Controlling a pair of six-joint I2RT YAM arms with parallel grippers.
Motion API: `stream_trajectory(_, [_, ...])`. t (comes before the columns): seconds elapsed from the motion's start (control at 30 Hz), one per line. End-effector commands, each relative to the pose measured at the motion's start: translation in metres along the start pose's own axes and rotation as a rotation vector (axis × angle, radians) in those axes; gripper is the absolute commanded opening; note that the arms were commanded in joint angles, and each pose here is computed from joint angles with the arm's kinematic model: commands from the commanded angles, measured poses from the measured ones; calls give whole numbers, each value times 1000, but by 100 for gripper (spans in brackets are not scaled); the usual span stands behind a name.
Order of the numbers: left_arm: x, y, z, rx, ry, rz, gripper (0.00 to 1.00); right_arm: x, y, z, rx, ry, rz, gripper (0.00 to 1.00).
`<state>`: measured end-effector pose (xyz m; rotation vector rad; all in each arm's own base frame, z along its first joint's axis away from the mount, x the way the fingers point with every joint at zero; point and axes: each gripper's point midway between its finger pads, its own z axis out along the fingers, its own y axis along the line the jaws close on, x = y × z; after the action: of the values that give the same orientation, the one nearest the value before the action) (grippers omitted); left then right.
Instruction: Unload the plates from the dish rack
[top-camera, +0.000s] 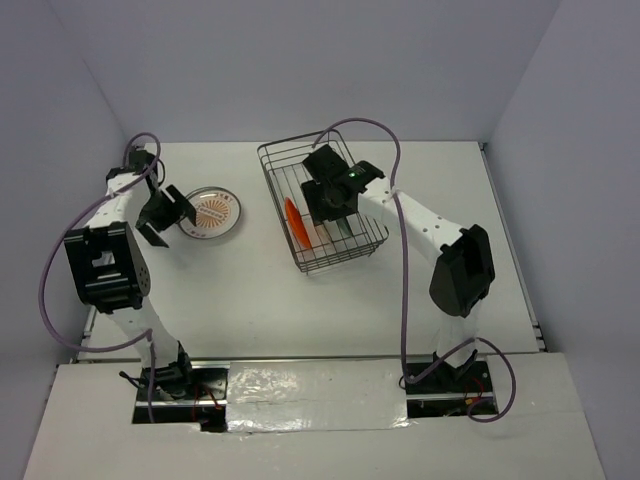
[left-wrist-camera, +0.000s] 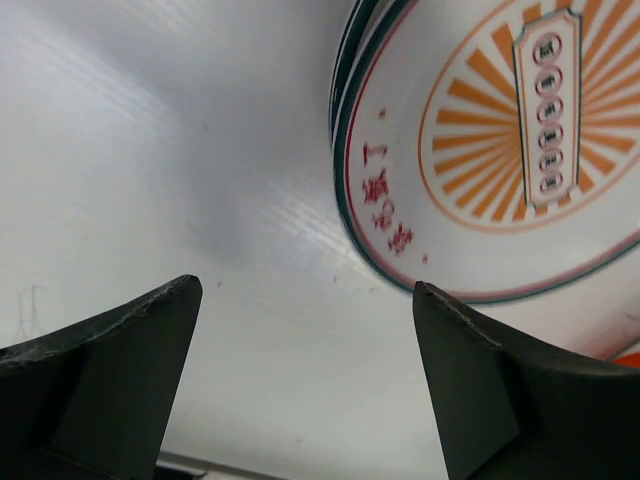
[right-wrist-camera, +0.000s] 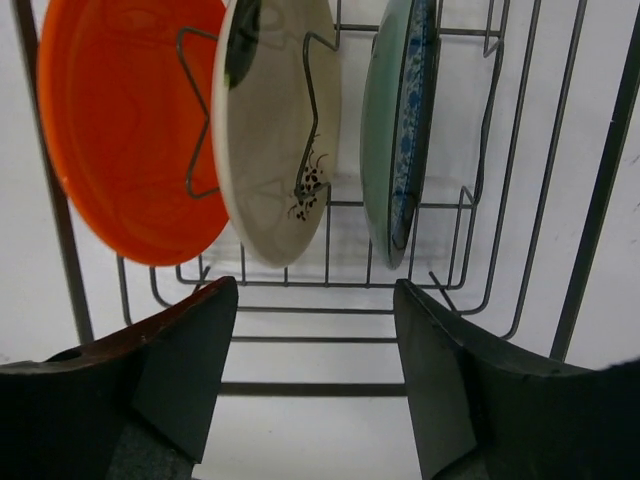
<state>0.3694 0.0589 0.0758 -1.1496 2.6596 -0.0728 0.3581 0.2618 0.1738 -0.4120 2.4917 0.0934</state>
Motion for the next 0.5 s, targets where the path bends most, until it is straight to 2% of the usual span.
stream_trajectory(0.0, [-13, 4, -68, 33, -135, 76, 99, -28, -12, 1, 43, -72, 24, 70])
stream_trajectory(0.13, [-4, -20, -110, 201, -201, 160, 100, -27, -18, 16, 83, -71, 4, 61])
stream_trajectory(0.23, [23, -46, -139, 338, -237, 246, 100, -25, -22, 27, 87, -75, -24, 49])
stream_trajectory(0.27, [31, -52, -141, 366, -232, 258, 99, -26, -24, 30, 83, -81, -27, 44])
stream_trajectory(0.3, [42, -56, -139, 389, -213, 272, 100, -27, -26, 33, 86, -87, -24, 31])
stream_trajectory(0.37, [60, -67, -148, 432, -214, 296, 100, -28, -27, 37, 80, -89, -32, 22])
stream_trajectory(0.47, [73, -75, -161, 482, -226, 283, 99, -37, -33, 31, 93, -128, -28, 20])
